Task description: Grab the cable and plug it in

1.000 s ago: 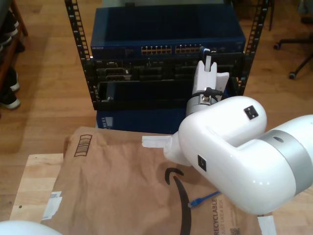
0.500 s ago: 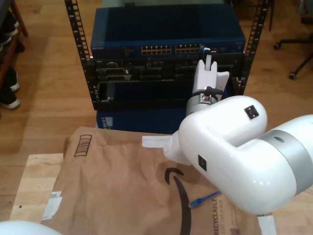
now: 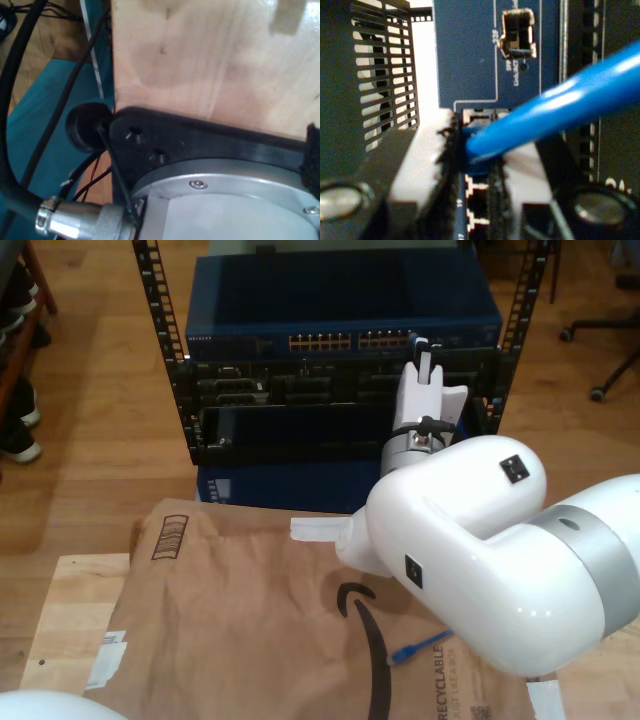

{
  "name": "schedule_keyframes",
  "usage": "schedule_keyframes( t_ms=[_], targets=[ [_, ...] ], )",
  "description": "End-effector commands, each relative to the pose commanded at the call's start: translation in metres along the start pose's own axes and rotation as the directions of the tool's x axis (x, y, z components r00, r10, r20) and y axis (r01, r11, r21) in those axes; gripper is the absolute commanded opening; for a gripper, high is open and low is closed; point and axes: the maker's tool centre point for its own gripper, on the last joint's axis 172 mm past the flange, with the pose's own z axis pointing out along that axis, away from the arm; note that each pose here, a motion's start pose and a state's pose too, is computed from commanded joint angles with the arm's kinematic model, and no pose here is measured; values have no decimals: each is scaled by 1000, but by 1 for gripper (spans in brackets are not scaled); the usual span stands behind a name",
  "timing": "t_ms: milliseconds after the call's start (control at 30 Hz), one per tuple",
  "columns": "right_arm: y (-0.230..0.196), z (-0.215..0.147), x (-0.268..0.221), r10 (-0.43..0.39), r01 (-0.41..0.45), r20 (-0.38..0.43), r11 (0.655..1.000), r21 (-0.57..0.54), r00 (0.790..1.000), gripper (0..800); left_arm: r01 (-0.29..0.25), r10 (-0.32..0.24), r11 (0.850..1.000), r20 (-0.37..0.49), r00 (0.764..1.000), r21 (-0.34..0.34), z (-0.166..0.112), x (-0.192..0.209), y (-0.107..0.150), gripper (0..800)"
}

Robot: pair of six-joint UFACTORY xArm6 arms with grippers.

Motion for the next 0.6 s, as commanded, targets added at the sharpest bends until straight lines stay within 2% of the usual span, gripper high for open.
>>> schedule_keyframes(
  t_ms=[600],
  targets=[
    [-4,-1,-4,1,-1,11,1000,7,1000,0,-1,1,1000,0,1000,1,0,0,0,800]
  ],
)
